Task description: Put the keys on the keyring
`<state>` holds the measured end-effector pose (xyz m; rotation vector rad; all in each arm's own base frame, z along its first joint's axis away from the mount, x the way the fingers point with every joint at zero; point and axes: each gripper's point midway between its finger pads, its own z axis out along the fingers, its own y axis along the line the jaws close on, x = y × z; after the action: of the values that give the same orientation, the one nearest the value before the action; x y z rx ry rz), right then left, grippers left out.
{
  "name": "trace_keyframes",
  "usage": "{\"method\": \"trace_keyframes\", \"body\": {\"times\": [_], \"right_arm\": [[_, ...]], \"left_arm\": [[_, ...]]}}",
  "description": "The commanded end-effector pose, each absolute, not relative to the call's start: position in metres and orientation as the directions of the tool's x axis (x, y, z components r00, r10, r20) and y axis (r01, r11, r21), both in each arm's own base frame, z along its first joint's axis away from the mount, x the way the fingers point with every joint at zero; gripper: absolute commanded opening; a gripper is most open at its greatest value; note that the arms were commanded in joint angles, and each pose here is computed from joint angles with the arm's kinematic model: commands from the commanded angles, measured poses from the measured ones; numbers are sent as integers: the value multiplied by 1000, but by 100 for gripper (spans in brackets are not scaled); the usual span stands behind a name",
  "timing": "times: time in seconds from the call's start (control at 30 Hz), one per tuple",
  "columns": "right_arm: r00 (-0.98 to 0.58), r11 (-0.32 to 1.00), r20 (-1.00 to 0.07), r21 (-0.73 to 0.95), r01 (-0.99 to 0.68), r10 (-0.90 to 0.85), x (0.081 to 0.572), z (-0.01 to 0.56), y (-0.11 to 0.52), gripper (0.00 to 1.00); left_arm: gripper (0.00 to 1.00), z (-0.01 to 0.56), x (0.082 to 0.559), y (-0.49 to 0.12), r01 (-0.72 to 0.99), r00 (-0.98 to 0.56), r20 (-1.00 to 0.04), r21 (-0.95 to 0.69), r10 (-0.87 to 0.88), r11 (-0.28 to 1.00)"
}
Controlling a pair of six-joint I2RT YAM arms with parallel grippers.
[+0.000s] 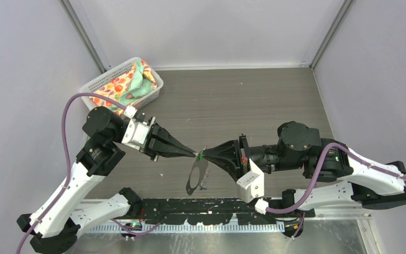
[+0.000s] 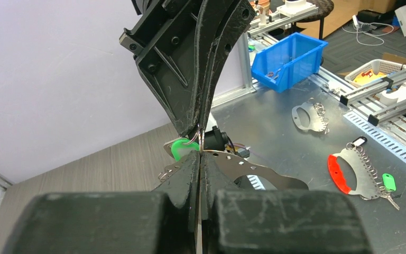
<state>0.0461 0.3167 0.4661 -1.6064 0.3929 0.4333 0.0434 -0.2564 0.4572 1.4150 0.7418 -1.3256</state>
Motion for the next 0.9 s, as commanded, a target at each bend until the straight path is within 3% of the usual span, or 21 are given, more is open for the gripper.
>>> {"method": "trace_keyframes", "body": {"times": [0.0,0.87], "right_arm": [[860,-37,-509,-860,-508,26,45,478,316,1],[865,-57,-499,-866,-497,48,41,485,321,1]], "left_arm": [[0,467,40,-253,913,248,-941,306,-231,-268],[0,448,51,-256,914,283,-945,318,-167,-253]]}}
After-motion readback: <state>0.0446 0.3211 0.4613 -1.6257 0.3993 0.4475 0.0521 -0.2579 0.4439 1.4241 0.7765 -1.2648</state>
